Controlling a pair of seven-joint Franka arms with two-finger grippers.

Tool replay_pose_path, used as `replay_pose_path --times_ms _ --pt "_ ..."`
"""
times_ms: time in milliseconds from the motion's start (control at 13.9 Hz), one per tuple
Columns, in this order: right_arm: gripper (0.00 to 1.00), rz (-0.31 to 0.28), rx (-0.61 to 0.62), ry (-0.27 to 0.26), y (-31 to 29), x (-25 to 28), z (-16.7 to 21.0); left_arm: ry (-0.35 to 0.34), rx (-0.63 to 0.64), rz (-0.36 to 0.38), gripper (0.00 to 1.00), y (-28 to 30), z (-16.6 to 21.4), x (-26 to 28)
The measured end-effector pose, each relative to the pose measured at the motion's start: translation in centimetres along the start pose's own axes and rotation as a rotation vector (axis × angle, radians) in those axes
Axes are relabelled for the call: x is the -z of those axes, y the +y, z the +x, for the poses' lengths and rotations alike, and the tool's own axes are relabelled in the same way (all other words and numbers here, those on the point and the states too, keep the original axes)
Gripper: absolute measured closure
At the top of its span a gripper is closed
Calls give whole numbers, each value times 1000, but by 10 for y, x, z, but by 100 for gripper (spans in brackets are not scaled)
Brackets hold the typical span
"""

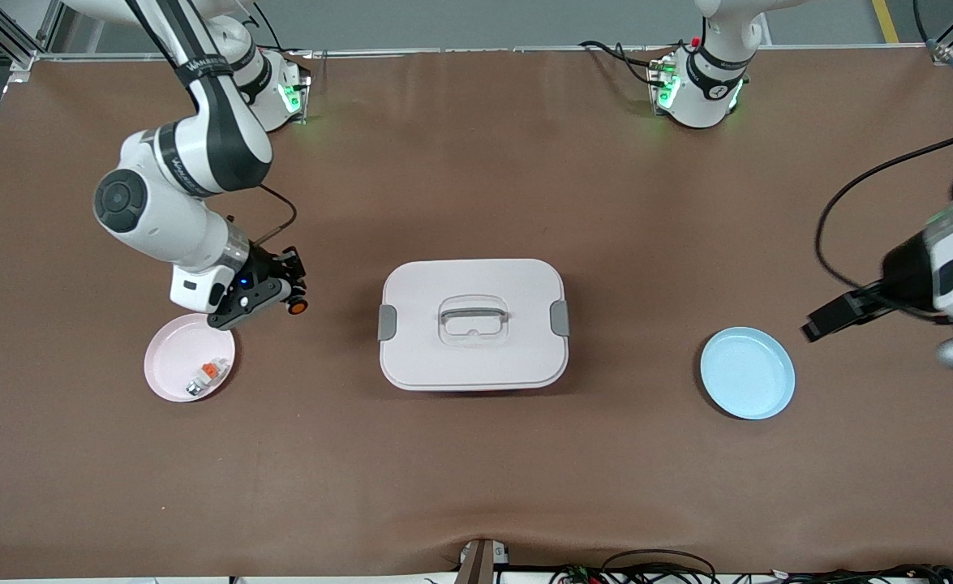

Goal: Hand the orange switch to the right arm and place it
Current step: 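Carry the switch with the right gripper toward the white plate while the left gripper withdraws, then lower the switch onto the white plate and open the right gripper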

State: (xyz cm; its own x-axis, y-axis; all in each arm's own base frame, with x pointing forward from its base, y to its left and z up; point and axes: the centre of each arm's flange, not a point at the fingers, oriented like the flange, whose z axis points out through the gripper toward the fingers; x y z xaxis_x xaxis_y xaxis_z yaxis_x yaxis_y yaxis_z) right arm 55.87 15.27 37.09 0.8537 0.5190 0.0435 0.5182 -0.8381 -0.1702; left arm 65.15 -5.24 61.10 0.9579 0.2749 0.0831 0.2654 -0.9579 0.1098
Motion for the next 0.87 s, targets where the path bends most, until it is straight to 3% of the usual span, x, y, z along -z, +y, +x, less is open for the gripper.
replay_pose_path --times_ms 361,866 --pt "57 -18 330 -16 55 15 -23 -42 -125 78 0 -34 -29 44" --pt "57 -80 591 -46 149 33 -73 -51 -151 158 0 -36 -100 67"
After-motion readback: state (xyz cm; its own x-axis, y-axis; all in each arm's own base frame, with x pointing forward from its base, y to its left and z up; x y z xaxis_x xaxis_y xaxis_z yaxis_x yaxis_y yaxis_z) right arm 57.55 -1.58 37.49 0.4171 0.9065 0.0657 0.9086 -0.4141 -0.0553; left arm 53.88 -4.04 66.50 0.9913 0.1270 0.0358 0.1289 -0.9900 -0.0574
